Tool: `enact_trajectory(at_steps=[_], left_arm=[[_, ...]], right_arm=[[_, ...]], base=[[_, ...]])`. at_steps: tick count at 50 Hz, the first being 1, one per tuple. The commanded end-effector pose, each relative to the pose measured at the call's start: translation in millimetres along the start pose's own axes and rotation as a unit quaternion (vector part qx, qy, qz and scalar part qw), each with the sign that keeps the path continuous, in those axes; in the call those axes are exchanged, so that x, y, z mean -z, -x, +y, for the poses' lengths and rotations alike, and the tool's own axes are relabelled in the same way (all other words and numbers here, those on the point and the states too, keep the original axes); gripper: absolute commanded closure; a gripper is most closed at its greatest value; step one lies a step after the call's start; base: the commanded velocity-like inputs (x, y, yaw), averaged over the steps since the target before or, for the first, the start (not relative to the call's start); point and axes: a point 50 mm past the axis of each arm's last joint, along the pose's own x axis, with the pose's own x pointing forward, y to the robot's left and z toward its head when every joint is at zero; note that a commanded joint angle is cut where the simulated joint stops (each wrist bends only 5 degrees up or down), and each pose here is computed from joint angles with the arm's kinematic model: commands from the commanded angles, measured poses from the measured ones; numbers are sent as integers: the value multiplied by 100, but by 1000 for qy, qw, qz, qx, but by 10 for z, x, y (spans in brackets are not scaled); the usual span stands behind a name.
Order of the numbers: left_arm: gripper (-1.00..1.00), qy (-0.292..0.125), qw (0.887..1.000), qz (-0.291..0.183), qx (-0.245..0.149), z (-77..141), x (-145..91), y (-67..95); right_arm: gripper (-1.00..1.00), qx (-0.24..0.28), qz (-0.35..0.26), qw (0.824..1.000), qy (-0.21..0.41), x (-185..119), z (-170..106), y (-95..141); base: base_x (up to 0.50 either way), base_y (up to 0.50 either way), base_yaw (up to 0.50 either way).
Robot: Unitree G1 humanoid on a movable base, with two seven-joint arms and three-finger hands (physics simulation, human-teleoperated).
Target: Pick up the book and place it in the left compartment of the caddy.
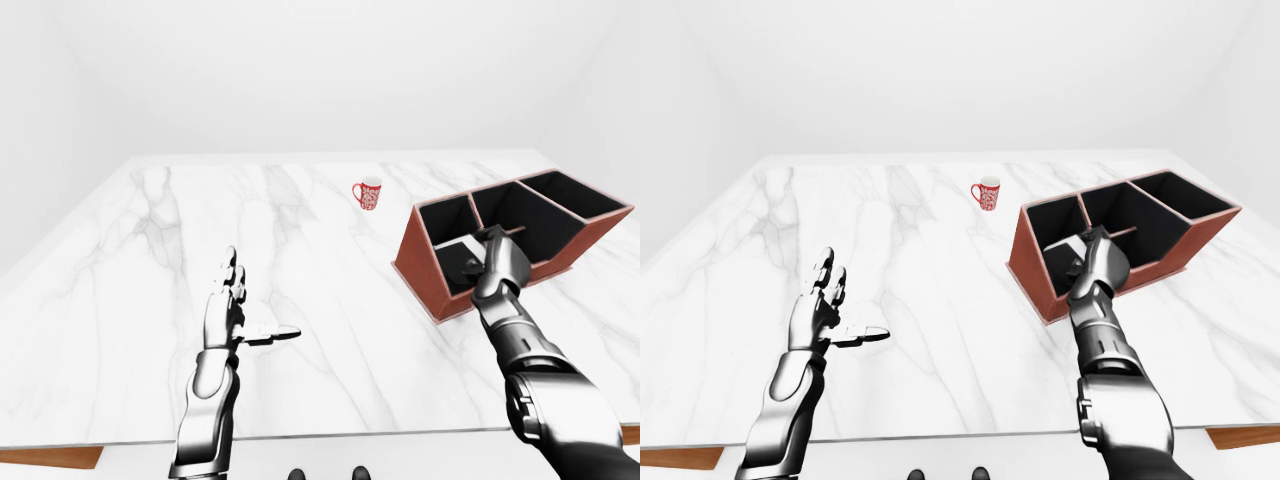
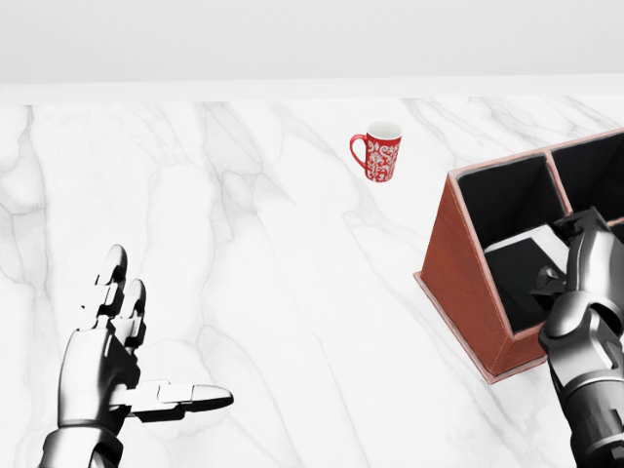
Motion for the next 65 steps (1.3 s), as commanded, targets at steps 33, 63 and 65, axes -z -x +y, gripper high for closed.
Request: enact_trajectory(at_steps=[33,63,65], left_arm=[[-100,0,1000,0,0,0,-7,0],[-100,-6,1000,3,0,4,102,-22],[-100,-7,1000,4,0,5,111,-28]], right_arm=[[-100,-58,-199,977,52,-482,-212,259],[-100,-74,-326,930,155,-855,-984,1322],[-100,-62,-345,929,120,-884,-1067,1406]], base=[[0,0,0],[0,0,0],[0,0,0]])
